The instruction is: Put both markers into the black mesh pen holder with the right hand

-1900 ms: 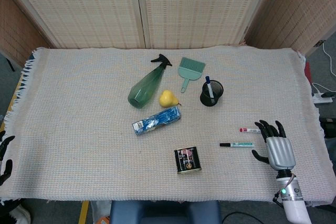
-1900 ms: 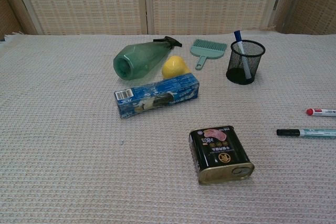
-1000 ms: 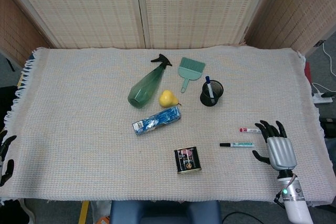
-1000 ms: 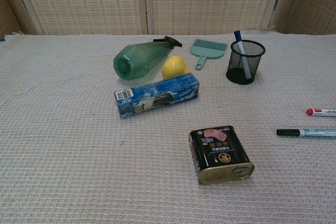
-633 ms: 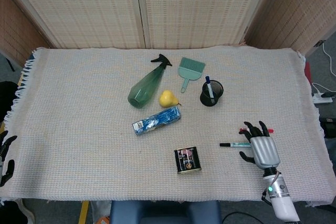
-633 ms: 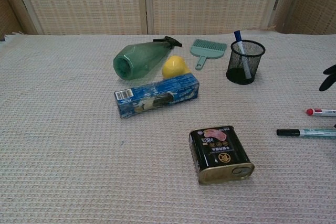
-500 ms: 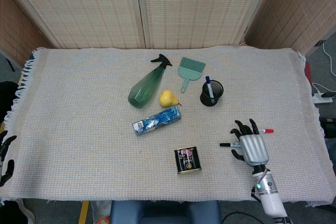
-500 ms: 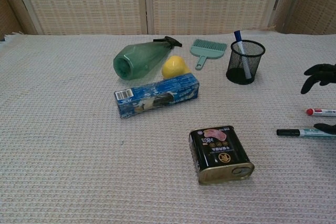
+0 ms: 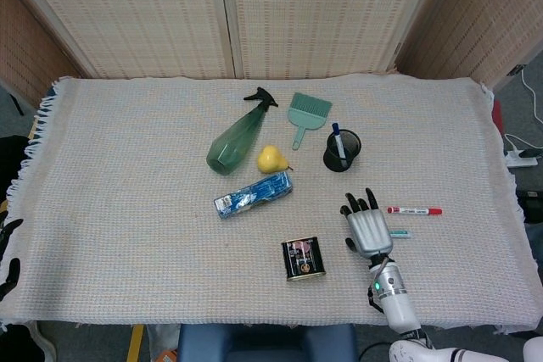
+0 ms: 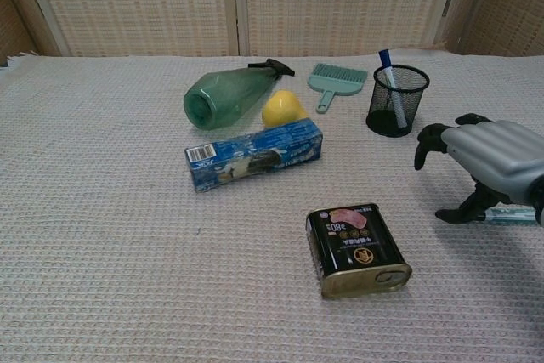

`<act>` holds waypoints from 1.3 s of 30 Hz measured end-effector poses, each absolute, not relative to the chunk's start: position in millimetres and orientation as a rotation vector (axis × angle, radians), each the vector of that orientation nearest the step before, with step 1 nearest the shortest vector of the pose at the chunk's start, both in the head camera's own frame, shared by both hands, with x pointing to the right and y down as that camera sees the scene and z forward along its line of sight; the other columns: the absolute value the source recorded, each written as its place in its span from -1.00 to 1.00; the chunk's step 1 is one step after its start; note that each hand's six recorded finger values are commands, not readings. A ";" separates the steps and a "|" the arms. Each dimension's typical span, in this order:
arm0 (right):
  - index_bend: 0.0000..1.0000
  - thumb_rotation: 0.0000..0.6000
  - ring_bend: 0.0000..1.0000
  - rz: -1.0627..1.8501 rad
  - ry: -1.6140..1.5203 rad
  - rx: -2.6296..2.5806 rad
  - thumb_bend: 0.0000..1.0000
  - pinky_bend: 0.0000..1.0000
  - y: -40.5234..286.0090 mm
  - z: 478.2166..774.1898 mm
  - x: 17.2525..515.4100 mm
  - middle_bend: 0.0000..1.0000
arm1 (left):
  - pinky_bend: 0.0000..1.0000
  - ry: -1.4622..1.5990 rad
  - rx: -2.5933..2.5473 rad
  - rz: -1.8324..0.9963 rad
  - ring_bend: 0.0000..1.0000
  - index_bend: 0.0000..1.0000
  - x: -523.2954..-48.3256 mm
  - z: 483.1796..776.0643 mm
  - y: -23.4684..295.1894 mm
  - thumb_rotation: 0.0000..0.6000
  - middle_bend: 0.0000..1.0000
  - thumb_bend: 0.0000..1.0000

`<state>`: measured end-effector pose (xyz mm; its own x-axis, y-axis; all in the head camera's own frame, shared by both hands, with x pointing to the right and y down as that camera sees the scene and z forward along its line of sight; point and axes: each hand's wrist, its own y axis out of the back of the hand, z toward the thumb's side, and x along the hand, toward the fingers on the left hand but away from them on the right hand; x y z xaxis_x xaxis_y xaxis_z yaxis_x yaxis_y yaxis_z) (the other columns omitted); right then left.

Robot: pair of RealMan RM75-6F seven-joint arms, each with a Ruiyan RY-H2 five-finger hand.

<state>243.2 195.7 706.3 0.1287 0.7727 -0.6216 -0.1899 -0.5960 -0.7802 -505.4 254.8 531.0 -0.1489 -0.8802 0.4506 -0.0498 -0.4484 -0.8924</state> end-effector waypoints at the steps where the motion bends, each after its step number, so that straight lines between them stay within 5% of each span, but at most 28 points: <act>1: -0.29 1.00 -0.55 1.601 -0.561 -1.622 -0.75 -0.87 196.0 708.6 246.0 -0.74 | -0.47 1.078 -1.481 -1.668 -1.00 -0.70 -505.3 531.1 254.8 1.00 -0.97 0.02; 39: 0.21 1.00 -0.36 1.693 -0.490 -1.569 -0.65 -0.68 190.8 729.9 264.9 -0.54 | -0.46 1.080 -1.471 -1.676 -1.00 -0.70 -506.8 531.4 254.7 1.00 -0.97 0.03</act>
